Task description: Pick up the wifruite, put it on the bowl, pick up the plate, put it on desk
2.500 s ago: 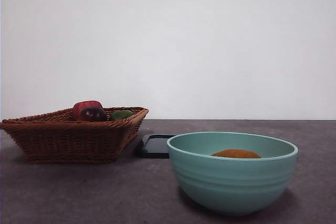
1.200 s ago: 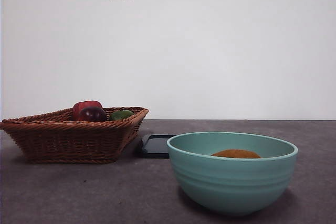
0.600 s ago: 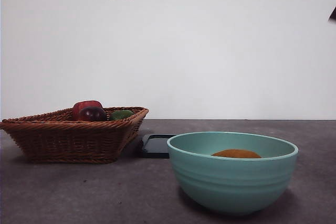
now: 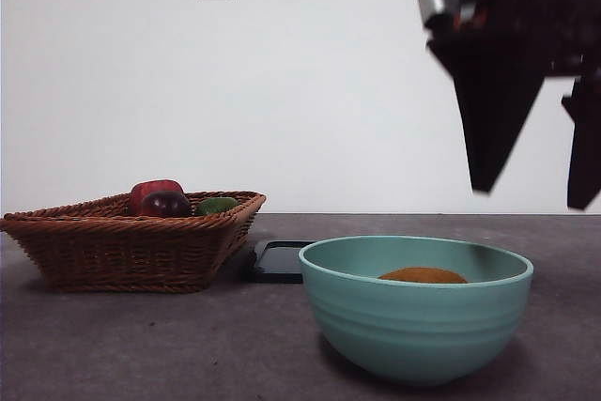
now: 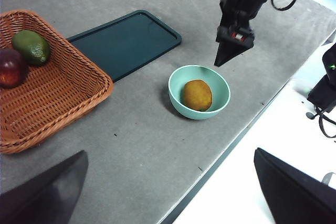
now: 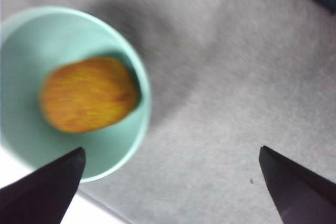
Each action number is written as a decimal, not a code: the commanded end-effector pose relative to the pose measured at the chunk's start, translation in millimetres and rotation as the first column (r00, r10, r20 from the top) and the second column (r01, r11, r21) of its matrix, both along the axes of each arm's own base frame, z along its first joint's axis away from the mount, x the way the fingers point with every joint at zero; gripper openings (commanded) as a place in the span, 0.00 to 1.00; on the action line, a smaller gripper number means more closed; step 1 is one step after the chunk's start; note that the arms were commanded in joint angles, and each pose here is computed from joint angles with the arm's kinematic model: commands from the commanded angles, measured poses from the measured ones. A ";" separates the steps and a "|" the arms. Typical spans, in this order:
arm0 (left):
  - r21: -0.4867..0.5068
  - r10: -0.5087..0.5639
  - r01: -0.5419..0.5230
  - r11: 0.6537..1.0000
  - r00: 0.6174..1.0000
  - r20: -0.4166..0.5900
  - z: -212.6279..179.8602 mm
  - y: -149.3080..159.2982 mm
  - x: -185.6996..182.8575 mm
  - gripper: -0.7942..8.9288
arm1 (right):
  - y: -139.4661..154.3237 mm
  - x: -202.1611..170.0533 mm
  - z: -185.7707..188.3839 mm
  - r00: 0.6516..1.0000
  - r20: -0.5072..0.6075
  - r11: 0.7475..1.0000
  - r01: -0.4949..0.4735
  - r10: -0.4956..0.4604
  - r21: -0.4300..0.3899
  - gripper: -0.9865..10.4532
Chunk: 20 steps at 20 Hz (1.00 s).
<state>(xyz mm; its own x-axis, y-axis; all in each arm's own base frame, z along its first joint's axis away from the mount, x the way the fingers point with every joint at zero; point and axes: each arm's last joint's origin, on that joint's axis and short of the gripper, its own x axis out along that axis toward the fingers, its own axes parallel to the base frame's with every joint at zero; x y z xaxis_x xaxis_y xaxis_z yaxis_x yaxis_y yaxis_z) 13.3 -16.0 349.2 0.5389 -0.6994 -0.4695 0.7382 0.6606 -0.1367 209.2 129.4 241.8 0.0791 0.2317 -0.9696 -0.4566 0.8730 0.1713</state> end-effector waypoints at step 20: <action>-0.014 -0.010 0.010 1.000 1.000 0.018 3.4 1.0 -0.6 0.60 | 40.3 21.9 -53.7 0.996 -0.090 0.997 -0.008 0.002 -0.074 0.23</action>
<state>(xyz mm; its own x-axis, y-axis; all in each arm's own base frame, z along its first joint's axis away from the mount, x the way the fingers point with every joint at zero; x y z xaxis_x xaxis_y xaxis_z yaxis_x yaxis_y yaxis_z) 13.3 -16.0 349.3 0.5390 -0.6995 -0.4692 0.7382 0.6606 -0.1368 229.1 164.8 188.3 -0.0104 0.1567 -0.9876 -0.4523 0.8801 0.1444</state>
